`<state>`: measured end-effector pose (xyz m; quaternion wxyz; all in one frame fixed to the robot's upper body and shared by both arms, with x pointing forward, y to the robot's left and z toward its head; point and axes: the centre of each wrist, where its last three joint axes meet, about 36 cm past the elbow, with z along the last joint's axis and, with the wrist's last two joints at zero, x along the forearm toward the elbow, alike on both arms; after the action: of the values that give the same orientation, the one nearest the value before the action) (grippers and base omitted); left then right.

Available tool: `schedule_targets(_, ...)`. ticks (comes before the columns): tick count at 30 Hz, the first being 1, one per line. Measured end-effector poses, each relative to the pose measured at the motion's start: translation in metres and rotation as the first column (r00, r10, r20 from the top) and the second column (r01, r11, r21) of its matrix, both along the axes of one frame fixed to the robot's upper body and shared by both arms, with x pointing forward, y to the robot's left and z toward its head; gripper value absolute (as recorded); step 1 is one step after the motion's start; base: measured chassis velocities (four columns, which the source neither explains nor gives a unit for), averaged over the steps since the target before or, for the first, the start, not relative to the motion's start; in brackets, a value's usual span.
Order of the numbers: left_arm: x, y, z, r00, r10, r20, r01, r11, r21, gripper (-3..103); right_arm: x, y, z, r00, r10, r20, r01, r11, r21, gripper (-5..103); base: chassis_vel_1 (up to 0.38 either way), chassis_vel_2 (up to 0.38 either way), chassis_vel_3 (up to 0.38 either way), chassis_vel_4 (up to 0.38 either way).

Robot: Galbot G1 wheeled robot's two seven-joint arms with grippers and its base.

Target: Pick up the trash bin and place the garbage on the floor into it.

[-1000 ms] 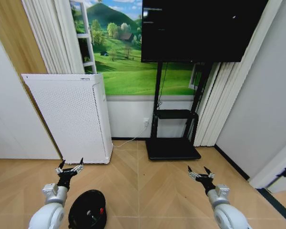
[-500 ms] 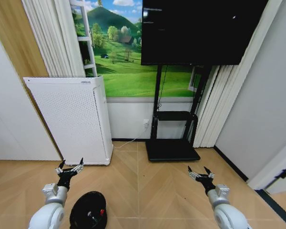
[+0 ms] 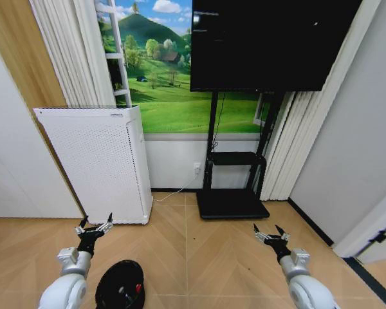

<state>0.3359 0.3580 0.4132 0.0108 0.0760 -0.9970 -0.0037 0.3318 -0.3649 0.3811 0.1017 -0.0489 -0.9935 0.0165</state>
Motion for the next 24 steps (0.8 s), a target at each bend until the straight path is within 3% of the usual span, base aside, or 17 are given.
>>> schedule_targets(24,0.0,0.0,0.0,1.0,0.0,0.0,0.0,1.0,0.0,100,0.0,0.0,0.0,1.0,0.0,0.0,0.0,1.0,0.0,100,0.0,0.0,0.0,0.0)
